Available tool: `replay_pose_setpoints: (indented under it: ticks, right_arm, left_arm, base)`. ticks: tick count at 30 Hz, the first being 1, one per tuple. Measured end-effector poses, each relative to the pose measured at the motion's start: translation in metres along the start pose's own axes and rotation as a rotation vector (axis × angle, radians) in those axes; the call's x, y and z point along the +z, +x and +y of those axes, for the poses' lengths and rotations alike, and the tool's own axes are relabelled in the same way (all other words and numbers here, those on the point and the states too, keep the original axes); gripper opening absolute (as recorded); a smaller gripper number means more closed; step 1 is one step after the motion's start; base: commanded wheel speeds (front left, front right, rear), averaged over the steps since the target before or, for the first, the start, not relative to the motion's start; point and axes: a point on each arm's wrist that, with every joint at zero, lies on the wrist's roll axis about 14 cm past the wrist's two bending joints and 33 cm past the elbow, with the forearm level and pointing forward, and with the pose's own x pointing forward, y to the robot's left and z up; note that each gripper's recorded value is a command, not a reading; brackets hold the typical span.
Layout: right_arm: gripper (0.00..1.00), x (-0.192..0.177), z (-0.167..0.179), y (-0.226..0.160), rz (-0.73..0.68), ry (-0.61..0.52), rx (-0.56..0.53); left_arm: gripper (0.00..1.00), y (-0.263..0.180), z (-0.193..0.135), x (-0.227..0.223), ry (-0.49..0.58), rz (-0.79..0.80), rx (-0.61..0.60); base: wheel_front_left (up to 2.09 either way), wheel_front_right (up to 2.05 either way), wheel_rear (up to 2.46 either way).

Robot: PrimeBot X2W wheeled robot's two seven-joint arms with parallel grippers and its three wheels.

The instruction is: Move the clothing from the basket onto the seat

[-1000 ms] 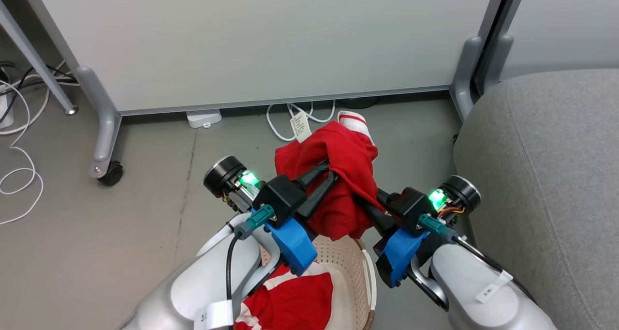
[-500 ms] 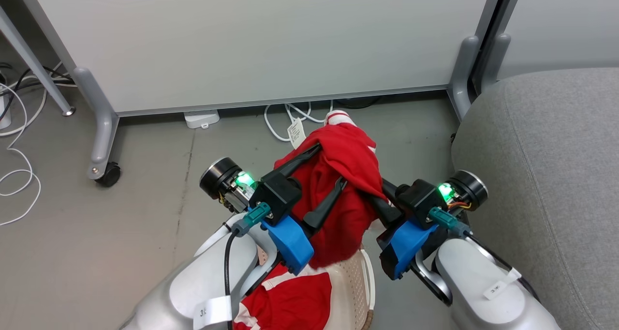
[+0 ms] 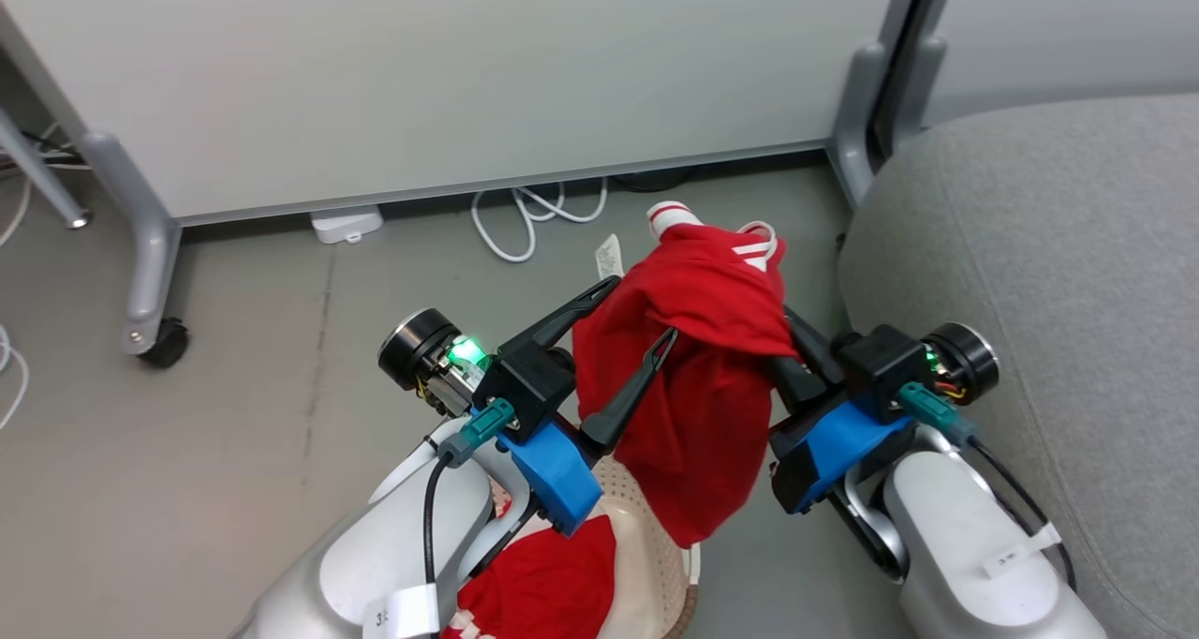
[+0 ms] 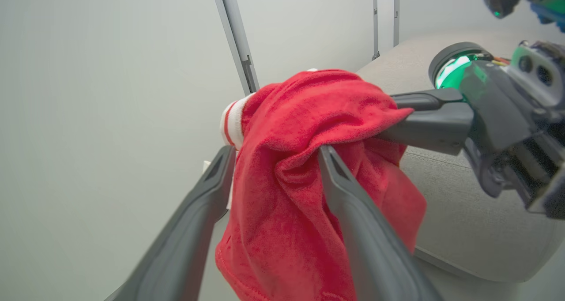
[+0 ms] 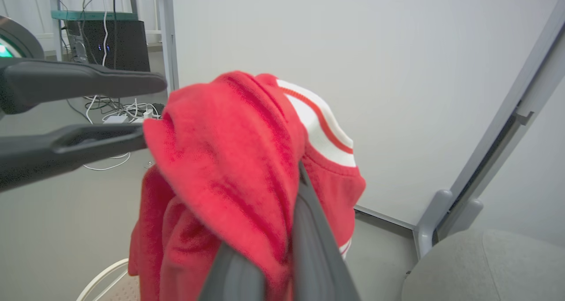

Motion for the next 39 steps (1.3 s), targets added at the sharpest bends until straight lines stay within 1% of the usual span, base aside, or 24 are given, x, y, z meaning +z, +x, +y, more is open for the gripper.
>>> replay_pose_setpoints:
  ticks: [5,10,17,21,26,30,33,39]
  right_arm:
    - [0.0,-0.005,-0.034,-0.017,0.006,0.011,-0.11]
    - [0.0,-0.008,-0.072,-0.041,0.01,0.007,-0.237]
    - [0.0,-0.014,-0.121,-0.092,0.028,0.002,-0.435]
    - [0.0,-0.018,-0.142,-0.126,0.043,0.001,-0.545]
    - [0.0,-0.022,-0.155,-0.161,0.063,-0.005,-0.64]
    - [0.0,-0.025,-0.156,-0.179,0.08,-0.001,-0.68]
    - [0.0,-0.026,-0.155,-0.186,0.084,0.002,-0.695]
    - [0.0,-0.021,-0.156,-0.186,0.067,0.002,-0.702]
  left_arm:
    - [1.0,0.013,-0.011,-0.003,-0.013,-0.009,-0.048]
    - [1.0,0.029,-0.026,-0.005,-0.024,-0.02,-0.109]
    - [1.0,0.048,-0.053,-0.007,-0.041,-0.034,-0.204]
    - [1.0,0.055,-0.069,-0.007,-0.05,-0.043,-0.257]
    - [1.0,0.061,-0.089,-0.009,-0.065,-0.046,-0.314]
    - [1.0,0.062,-0.103,-0.011,-0.076,-0.043,-0.353]
    - [1.0,0.063,-0.109,-0.01,-0.079,-0.045,-0.369]
    - [1.0,0.064,-0.11,-0.007,-0.078,-0.054,-0.372]
  base:
    - [0.0,0.0,0.0]
    - [0.0,0.0,0.0]
    - [0.0,0.0,0.0]
    - [0.0,0.0,0.0]
    - [0.0,0.0,0.0]
    - [0.0,0.0,0.0]
    - [0.0,0.0,0.0]
    - [0.0,0.0,0.0]
